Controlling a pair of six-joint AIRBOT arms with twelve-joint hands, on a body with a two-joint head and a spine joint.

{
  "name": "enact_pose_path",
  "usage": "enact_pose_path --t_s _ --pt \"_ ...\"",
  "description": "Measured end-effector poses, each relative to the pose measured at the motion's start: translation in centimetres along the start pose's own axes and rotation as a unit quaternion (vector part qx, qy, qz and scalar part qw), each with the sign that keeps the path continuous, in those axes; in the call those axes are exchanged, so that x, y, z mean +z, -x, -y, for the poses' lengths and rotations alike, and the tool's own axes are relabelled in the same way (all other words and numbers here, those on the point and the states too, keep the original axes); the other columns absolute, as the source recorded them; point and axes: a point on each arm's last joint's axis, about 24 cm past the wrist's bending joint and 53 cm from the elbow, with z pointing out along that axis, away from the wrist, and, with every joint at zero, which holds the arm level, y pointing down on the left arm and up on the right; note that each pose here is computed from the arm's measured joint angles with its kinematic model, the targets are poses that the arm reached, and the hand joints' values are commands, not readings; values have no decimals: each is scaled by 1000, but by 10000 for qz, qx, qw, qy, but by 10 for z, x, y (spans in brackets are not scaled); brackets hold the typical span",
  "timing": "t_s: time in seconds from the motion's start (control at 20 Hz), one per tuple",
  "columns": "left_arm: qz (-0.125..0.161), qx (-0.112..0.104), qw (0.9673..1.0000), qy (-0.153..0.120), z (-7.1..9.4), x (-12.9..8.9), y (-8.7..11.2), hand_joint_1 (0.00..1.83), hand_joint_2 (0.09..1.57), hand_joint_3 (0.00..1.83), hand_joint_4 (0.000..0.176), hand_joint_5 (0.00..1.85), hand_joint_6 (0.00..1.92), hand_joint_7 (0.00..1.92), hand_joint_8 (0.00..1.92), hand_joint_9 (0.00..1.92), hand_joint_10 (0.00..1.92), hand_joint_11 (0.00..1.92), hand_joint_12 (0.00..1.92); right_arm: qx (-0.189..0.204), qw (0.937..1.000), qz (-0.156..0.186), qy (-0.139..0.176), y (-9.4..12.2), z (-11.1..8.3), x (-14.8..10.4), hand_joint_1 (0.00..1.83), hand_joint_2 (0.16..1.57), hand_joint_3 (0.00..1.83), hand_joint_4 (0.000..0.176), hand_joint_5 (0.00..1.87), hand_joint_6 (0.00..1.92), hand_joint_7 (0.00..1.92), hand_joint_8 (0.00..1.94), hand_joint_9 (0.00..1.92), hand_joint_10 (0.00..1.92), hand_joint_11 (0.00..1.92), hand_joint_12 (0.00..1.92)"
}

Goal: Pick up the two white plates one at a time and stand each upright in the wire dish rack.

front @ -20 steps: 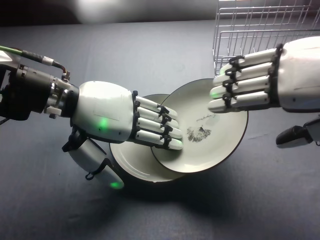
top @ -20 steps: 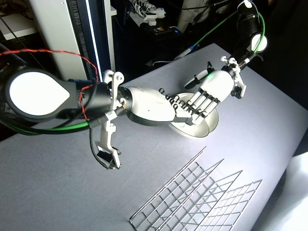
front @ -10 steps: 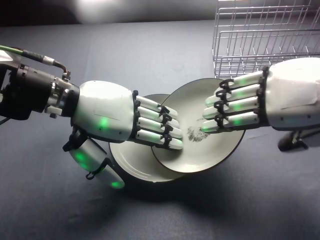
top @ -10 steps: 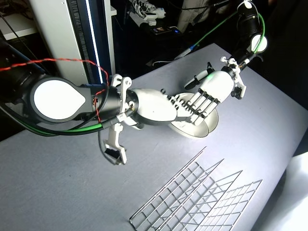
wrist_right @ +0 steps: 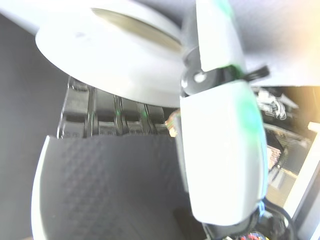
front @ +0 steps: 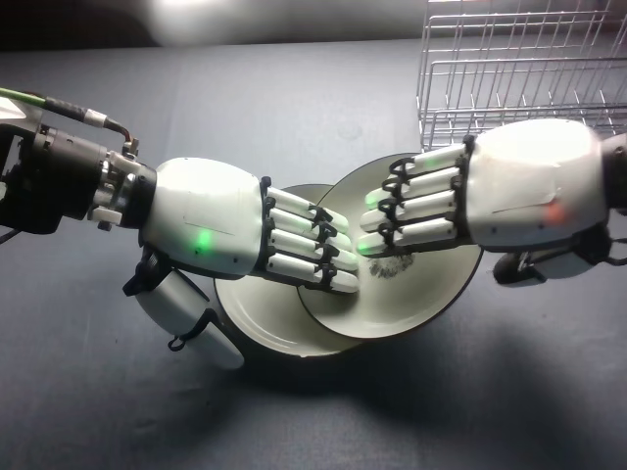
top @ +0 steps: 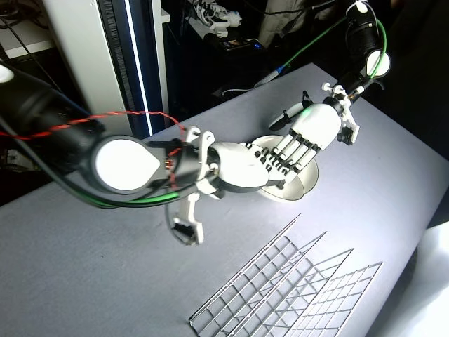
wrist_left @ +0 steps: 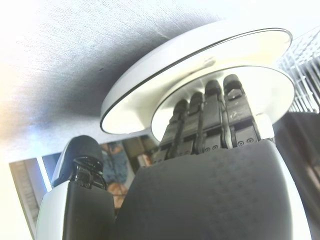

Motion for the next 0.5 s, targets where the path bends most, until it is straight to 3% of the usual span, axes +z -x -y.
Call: enact_pose_path --t_s 0.1,0.35,0.4,0.5 --pt "0 0 10000 2 0 0 0 0 1190 2 0 0 0 0 0 0 0 0 0 7 10000 -6 2 -1 1 5 1261 1013 0 0 104 12 121 10 119 13 0 643" --pt "2 -1 10000 2 0 0 0 0 1192 2 0 0 0 0 0 0 0 0 0 49 10000 -23 -50 -5 4 15 1229 1036 9 0 80 0 92 0 102 2 0 574" --pt "2 -1 10000 4 0 0 0 0 1185 0 0 19 8 1 0 0 0 2 1 91 9999 -19 -44 -6 4 16 1207 1095 21 0 46 2 34 1 46 3 0 423" --pt "2 -3 10000 3 0 0 0 0 1187 0 0 2 0 0 0 0 0 0 0 142 9999 -54 -69 -11 5 17 1272 1027 0 0 125 14 113 11 114 19 0 609"
